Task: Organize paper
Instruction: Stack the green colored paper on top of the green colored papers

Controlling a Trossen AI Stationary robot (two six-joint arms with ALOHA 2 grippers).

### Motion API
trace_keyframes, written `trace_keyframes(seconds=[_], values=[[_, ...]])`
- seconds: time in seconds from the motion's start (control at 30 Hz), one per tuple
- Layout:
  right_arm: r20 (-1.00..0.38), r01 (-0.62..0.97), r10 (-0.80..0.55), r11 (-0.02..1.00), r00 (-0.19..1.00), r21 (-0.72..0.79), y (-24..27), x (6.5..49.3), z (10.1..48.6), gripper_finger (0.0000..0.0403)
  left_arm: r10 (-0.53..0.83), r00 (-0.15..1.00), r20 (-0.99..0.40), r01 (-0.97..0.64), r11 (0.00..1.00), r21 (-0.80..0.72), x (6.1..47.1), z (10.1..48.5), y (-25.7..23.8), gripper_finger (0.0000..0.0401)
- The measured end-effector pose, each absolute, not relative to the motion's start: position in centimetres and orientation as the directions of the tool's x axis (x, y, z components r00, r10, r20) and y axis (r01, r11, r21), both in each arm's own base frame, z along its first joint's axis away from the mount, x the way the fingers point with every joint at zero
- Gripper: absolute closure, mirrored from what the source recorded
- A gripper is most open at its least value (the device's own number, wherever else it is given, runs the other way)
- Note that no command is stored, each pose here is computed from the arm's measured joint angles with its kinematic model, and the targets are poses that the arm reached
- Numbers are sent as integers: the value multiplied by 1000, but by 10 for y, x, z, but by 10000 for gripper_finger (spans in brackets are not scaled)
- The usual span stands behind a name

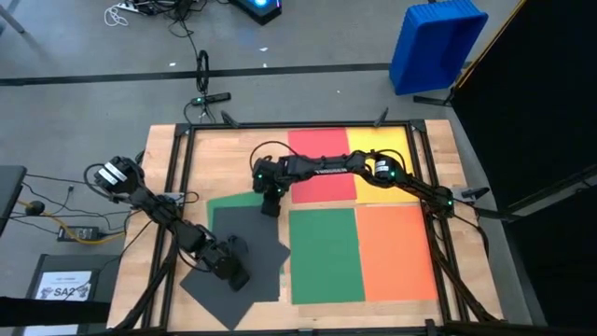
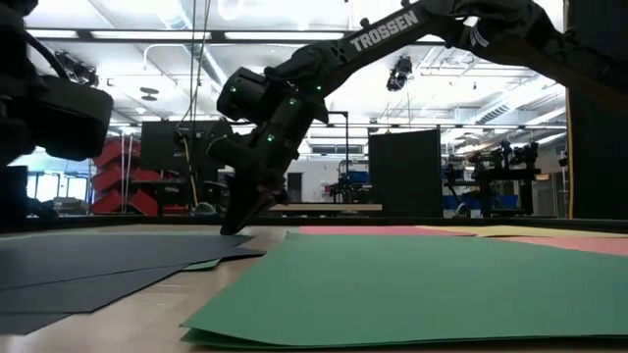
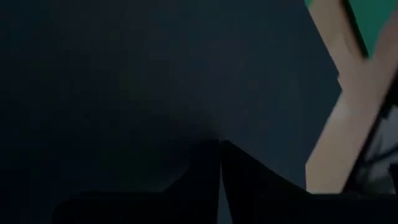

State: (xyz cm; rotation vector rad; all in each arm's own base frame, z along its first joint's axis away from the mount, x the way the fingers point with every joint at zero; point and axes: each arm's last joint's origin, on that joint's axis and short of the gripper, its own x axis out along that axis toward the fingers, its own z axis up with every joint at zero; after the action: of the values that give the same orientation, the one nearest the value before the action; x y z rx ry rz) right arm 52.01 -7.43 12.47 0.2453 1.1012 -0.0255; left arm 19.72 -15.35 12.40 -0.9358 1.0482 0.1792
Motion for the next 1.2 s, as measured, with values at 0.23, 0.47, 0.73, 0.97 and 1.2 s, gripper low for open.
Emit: trace_keyframes(seconds=[0.23, 0.47, 0.73, 0.97, 1.2], values=[[-888, 145, 100, 973, 448, 182, -74, 519, 124, 403, -186, 507, -842, -647, 564, -513, 195, 121, -145, 401], [-888, 147, 105, 971, 448, 189, -77, 519, 124, 403, -124, 551, -826, -659, 542, -521, 195, 134, -142, 401], [-885, 145, 120, 968, 449, 205, -80, 518, 124, 403, 2, 426, -905, -713, 616, -335, 197, 185, -143, 401], [-881, 136, 139, 965, 452, 222, -80, 518, 124, 403, 270, 317, -909, -779, 620, -88, 189, 200, -122, 401], [-881, 133, 142, 966, 451, 223, -78, 519, 124, 403, 402, 182, -898, -788, 605, 111, 191, 208, -75, 401]])
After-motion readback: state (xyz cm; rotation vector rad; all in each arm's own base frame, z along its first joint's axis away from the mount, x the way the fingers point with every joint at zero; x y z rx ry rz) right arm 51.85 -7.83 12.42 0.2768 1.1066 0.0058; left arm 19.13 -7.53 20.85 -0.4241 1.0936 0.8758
